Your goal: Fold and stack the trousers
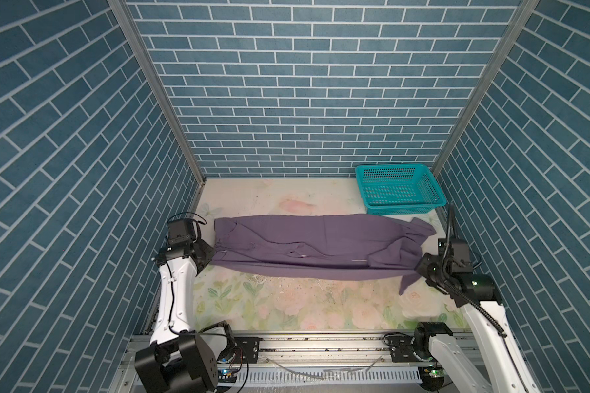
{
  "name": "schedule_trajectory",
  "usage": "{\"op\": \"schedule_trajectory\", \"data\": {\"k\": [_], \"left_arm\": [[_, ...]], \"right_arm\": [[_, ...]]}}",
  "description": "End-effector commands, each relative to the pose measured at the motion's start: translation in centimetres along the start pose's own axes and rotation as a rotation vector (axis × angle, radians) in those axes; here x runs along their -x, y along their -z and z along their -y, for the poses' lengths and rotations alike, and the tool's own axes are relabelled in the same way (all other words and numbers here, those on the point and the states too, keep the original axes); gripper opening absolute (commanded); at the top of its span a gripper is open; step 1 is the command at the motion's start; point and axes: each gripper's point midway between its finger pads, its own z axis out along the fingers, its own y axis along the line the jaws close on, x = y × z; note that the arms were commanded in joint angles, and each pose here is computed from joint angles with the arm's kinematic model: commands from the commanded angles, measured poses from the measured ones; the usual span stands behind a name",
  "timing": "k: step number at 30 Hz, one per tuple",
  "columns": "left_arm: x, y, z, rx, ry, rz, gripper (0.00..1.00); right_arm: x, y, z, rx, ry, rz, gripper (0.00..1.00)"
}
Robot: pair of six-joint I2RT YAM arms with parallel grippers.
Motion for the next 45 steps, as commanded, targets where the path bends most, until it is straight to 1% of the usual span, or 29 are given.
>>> {"op": "schedule_trajectory", "data": {"k": [1,2,3,4,5,6,7,8,10,12,14,16,18,19,20,21,22,24,25,26,27,29,31,32,35,37,40,43,45], "left_arm": [[-1.1,0.3,-3.7,0.108,0.046,0.01,0.0],[-1.3,0.3,-4.3,0.117,0.069,0.017,0.0],[-1.4,0.4,-4.9,0.125,0.097,0.022,0.0],[-1.4,0.5,-5.4,0.126,0.125,0.029,0.0],[-1.3,0.5,-5.9,0.133,0.147,0.038,0.0],[-1.2,0.7,-6.5,0.143,0.173,0.049,0.0],[-1.0,0.8,-7.0,0.155,0.199,0.062,0.0],[-0.7,1.1,-7.5,0.166,0.218,0.077,0.0],[-0.2,1.7,-8.1,0.181,0.266,0.112,0.0],[0.4,2.0,-7.8,0.151,0.286,0.131,0.0],[0.8,1.9,-7.2,0.125,0.283,0.126,0.13],[1.1,1.8,-6.8,0.11,0.272,0.118,0.32],[1.5,1.7,-6.4,0.087,0.261,0.12,0.46],[1.7,1.7,-6.0,0.067,0.255,0.124,0.5],[1.8,1.8,-5.8,0.052,0.253,0.128,0.5],[1.9,1.9,-5.4,0.033,0.248,0.128,0.5],[2.0,1.9,-5.0,0.013,0.244,0.125,0.5],[2.2,1.6,-3.7,-0.056,0.226,0.11,0.49],[2.2,1.2,-2.9,-0.095,0.22,0.089,0.48],[2.1,0.9,-2.2,-0.133,0.219,0.069,0.48],[1.9,0.4,-1.5,-0.172,0.219,0.042,0.46],[1.3,-0.5,-0.5,-0.23,0.253,0.0,0.43],[0.6,-1.3,0.3,-0.297,0.312,-0.016,0.38],[0.1,-1.8,0.6,-0.316,0.323,-0.024,0.38],[-1.2,-2.5,1.5,-0.311,0.276,-0.043,0.38],[-1.9,-3.0,1.9,-0.305,0.246,-0.054,0.38],[-2.8,-3.8,2.1,-0.309,0.233,-0.077,0.39],[-3.3,-4.2,1.7,-0.297,0.234,-0.089,0.39],[-3.5,-4.3,1.5,-0.289,0.233,-0.088,0.39]], "right_arm": [[-3.8,-0.7,2.9,-0.061,-0.163,-0.06,0.04],[-4.4,-0.9,3.2,-0.061,-0.163,-0.067,0.15],[-4.6,-1.0,3.2,-0.056,-0.163,-0.072,0.28],[-4.6,-1.0,3.1,-0.052,-0.155,-0.076,0.39],[-4.5,-1.2,2.9,-0.048,-0.148,-0.08,0.46],[-4.3,-1.4,2.2,-0.027,-0.133,-0.095,0.59],[-4.1,-1.7,1.6,-0.021,-0.102,-0.115,0.89],[-3.8,-1.9,1.4,-0.033,-0.08,-0.13,0.98],[-3.0,-2.2,0.7,-0.047,-0.022,-0.162,0.99],[-2.6,-2.8,0.0,-0.042,-0.002,-0.182,0.98],[-1.9,-3.3,0.1,-0.069,-0.006,-0.17,0.98],[-0.7,-3.7,0.1,-0.096,-0.012,-0.139,0.99],[0.2,-4.1,0.3,-0.126,-0.014,-0.118,0.99],[0.9,-4.4,0.3,-0.122,-0.023,-0.121,0.97],[1.4,-4.6,0.3,-0.111,-0.037,-0.126,0.92],[1.9,-4.9,0.4,-0.096,-0.063,-0.138,0.82],[2.4,-5.3,0.5,-0.089,-0.089,-0.141,0.67],[3.2,-5.9,1.0,-0.097,-0.135,-0.151,0.17],[3.6,-6.4,1.3,-0.105,-0.149,-0.161,0.06],[3.9,-6.7,1.4,-0.114,-0.154,-0.172,0.04],[4.1,-7.3,1.7,-0.123,-0.159,-0.184,0.05],[4.5,-8.3,1.8,-0.116,-0.159,-0.2,0.1],[4.5,-9.6,2.4,-0.121,-0.191,-0.231,0.11],[4.4,-10.1,2.6,-0.12,-0.207,-0.248,0.11],[3.8,-11.5,2.7,-0.113,-0.248,-0.296,0.1],[3.8,-12.2,2.8,-0.117,-0.253,-0.308,0.14],[3.8,-13.2,3.0,-0.135,-0.246,-0.335,0.25],[3.8,-14.1,3.1,-0.146,-0.242,-0.351,0.3],[3.8,-14.6,3.4,-0.16,-0.237,-0.358,0.3]]}}
